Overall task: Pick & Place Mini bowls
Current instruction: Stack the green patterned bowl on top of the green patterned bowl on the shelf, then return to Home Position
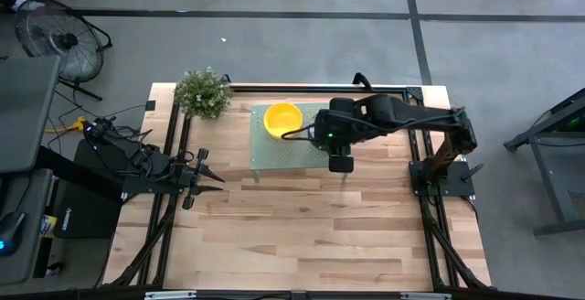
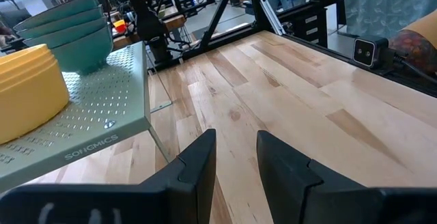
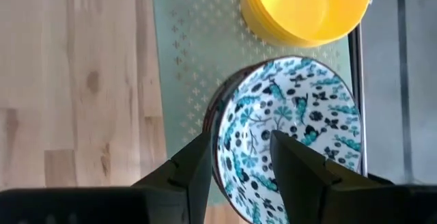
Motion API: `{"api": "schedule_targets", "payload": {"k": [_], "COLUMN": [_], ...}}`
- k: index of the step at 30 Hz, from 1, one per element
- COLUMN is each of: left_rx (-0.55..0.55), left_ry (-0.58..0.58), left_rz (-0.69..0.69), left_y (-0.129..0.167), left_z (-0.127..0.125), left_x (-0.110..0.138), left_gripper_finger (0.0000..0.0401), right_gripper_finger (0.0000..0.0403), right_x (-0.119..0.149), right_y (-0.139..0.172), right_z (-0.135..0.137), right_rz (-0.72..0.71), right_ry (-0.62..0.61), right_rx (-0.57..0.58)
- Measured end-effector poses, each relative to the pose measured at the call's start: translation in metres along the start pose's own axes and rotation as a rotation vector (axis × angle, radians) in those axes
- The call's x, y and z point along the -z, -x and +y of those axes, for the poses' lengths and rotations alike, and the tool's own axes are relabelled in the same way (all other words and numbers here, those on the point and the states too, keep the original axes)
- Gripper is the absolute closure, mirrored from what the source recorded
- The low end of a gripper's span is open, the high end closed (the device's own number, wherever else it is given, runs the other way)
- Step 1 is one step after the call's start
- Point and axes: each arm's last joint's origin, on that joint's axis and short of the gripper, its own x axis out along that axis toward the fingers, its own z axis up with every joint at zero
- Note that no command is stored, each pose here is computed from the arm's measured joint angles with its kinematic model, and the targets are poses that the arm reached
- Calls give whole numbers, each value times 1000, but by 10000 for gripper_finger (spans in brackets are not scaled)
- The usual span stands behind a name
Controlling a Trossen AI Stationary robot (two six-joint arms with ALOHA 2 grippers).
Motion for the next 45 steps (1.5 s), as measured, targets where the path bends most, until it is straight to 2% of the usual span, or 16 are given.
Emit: {"api": "schedule_targets", "payload": {"k": [9,16,20,26,31,36,40,45], "left_rx": [0,0,0,0,0,0,0,0], "left_ry": [0,0,0,0,0,0,0,0], "left_rz": [0,0,0,0,0,0,0,0], "left_y": [0,0,0,0,0,0,0,0], "left_z": [0,0,0,0,0,0,0,0], "left_x": [0,0,0,0,0,0,0,0], "left_gripper_finger": [297,297,297,297,297,297,297,297], "right_gripper_finger": [273,335,390,395,399,401,402,402], "right_x": [5,22,31,38,45,68,94,131], "right_y": [23,58,75,86,61,14,-14,-34], "right_z": [-4,-6,4,34,69,97,102,95], "right_rz": [-109,-212,-258,-277,-291,-335,-407,-517], "right_ry": [-45,-50,-14,24,67,74,9,-92], "right_rx": [-52,-110,-135,-126,-160,-286,-366,-387]}}
